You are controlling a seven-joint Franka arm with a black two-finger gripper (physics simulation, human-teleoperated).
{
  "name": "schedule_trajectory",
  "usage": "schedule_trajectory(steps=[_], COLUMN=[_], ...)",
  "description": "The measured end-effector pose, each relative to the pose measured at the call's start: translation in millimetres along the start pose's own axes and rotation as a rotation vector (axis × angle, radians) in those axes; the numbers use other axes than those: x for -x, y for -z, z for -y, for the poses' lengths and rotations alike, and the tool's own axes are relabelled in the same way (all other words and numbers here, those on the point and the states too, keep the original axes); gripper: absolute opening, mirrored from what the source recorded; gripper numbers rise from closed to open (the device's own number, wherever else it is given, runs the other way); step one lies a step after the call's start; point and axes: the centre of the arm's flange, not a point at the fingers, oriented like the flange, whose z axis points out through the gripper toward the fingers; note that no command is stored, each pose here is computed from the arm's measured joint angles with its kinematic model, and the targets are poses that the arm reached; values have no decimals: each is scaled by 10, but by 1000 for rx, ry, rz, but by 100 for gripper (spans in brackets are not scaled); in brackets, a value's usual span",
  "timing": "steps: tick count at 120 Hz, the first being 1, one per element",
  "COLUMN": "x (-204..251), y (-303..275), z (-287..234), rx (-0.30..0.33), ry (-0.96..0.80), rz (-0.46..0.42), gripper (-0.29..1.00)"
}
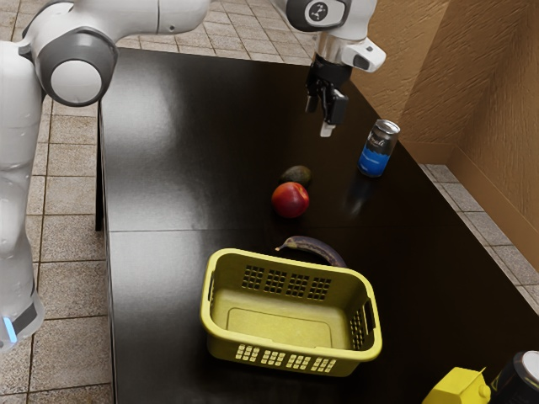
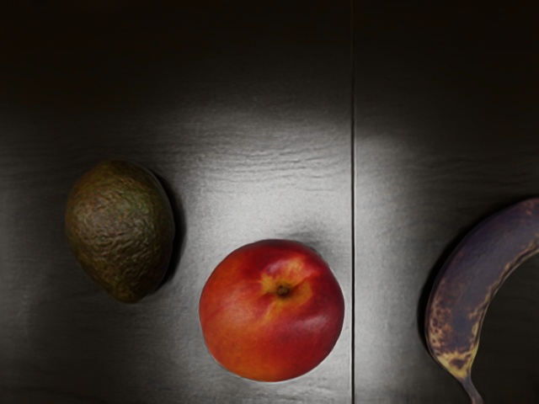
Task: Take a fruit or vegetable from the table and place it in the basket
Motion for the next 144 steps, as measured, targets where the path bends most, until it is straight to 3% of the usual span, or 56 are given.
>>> schedule_trajectory(steps=[40, 79, 95, 110, 123, 144], x=[24, 79, 497, 521, 462, 295], y=[56, -36, -373, -941, -1047, -1144], z=[-41, -1283, -1469, -1658, -1574, -1016], rx=[14, 104, 85, 83, 52, 18], ry=[-19, -242, -300, -356, -370, -315], rz=[-9, 9, 87, 145, 125, 101], gripper=[70, 70, 70, 70, 70, 70])
